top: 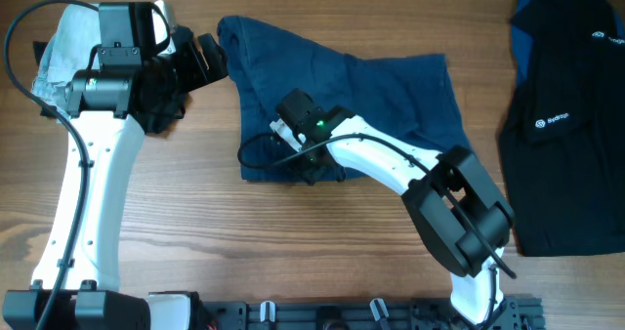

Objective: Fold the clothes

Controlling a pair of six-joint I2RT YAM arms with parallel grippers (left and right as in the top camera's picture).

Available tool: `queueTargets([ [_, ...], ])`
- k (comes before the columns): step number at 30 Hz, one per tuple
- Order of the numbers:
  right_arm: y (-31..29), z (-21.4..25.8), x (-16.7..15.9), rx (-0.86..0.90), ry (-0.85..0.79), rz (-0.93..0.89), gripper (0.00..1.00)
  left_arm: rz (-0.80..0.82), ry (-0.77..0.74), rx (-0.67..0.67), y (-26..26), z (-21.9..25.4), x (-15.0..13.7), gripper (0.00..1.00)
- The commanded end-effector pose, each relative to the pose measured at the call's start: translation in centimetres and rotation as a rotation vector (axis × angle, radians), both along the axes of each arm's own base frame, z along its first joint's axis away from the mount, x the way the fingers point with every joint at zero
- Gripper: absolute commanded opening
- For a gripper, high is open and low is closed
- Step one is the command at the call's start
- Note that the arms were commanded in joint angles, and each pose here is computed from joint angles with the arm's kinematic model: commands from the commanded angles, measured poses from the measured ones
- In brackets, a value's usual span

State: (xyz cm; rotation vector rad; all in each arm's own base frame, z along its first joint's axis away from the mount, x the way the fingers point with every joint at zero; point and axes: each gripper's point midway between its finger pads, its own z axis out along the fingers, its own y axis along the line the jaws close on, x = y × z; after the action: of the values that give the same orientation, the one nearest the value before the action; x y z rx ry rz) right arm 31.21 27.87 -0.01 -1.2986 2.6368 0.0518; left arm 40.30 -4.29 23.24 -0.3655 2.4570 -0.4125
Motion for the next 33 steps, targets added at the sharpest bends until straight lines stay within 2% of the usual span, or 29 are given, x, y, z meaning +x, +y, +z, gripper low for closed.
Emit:
queueTargets([
  [1,-1.0,-1.7,0.0,-0.046,0.020,-0.044,0.57,0.009,-0.015,0.008,0.3,0.5,-0.2,1.00],
  [4,-1.5,-1.2,0.8,-0.041,0.017,-0.107,0.48,0.009,-0.015,0.008,0.3,0.5,-0.2,1.00],
  [8,-2.0,0.3,1.3,-0.032,0.059,-0.134,0.48,0.009,-0.014,0.008,0.3,0.5,-0.2,1.00],
  [9,-2.1,0.8,1.5,-0.035,0.062,-0.140,0.44,0.009,-0.015,0.008,0.4,0.5,-0.2,1.00],
  [12,-1.7,2.6,2.7,-0.017,0.047,-0.172,0.04,0.009,-0.014,0.008,0.3,0.5,-0.2,1.00],
  [17,-0.8,6.7,6.1,0.043,-0.035,-0.207,0.04,0.009,-0.014,0.008,0.4,0.5,-0.2,1.00],
  [23,-5.5,12.2,15.0,0.120,-0.260,-0.431,0.04,0.009,-0.015,0.009,0.4,0.5,-0.2,1.00],
  [29,-13.3,17.0,24.5,0.310,-0.507,-0.610,0.04,0.023,-0.015,0.026,0.7,0.5,-0.2,1.00],
  [33,-17.6,19.9,29.1,0.434,-0.670,-0.664,0.04,0.023,-0.015,0.026,0.7,0.5,-0.2,0.99],
])
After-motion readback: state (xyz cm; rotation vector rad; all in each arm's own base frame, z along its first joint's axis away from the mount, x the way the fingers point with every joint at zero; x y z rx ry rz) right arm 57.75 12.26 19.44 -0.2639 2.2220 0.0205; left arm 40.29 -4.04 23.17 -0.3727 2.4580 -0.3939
